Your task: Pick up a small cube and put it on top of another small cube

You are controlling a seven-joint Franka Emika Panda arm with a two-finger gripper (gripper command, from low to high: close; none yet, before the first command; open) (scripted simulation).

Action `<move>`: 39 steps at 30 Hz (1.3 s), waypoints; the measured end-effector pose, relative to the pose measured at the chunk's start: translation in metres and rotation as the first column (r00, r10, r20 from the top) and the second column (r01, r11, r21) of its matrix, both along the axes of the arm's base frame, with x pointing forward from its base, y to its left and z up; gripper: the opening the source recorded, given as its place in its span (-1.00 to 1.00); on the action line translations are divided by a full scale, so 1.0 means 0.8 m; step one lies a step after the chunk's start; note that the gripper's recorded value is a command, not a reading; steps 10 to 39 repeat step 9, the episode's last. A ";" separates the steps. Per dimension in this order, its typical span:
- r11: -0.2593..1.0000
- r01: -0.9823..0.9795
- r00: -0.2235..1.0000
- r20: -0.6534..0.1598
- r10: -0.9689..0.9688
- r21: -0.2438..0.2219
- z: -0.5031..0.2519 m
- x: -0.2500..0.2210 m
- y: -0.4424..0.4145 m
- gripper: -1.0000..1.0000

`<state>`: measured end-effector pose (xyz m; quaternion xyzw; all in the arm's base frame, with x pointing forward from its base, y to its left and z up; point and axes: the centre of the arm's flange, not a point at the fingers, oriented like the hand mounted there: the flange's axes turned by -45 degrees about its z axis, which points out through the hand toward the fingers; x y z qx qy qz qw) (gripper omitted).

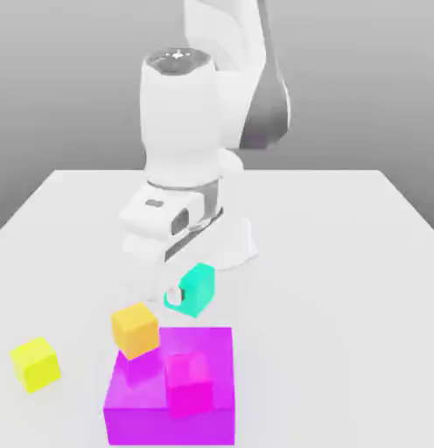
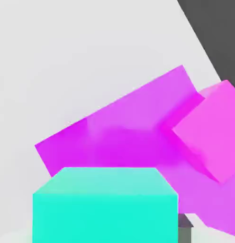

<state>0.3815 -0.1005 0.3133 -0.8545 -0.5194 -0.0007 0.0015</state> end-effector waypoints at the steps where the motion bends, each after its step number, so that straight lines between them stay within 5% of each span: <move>1: 1.000 -0.004 1.000 -0.001 0.004 0.002 -0.004 -0.002 -0.011 -1.00; 5: 1.000 -0.007 1.000 -0.002 0.007 0.004 -0.051 -0.004 -0.021 -1.00; 6: 1.000 -0.006 1.000 -0.002 0.006 0.001 -0.063 -0.005 -0.022 1.00; 39: 1.000 -0.006 1.000 -0.002 0.006 0.001 -0.063 -0.005 -0.022 1.00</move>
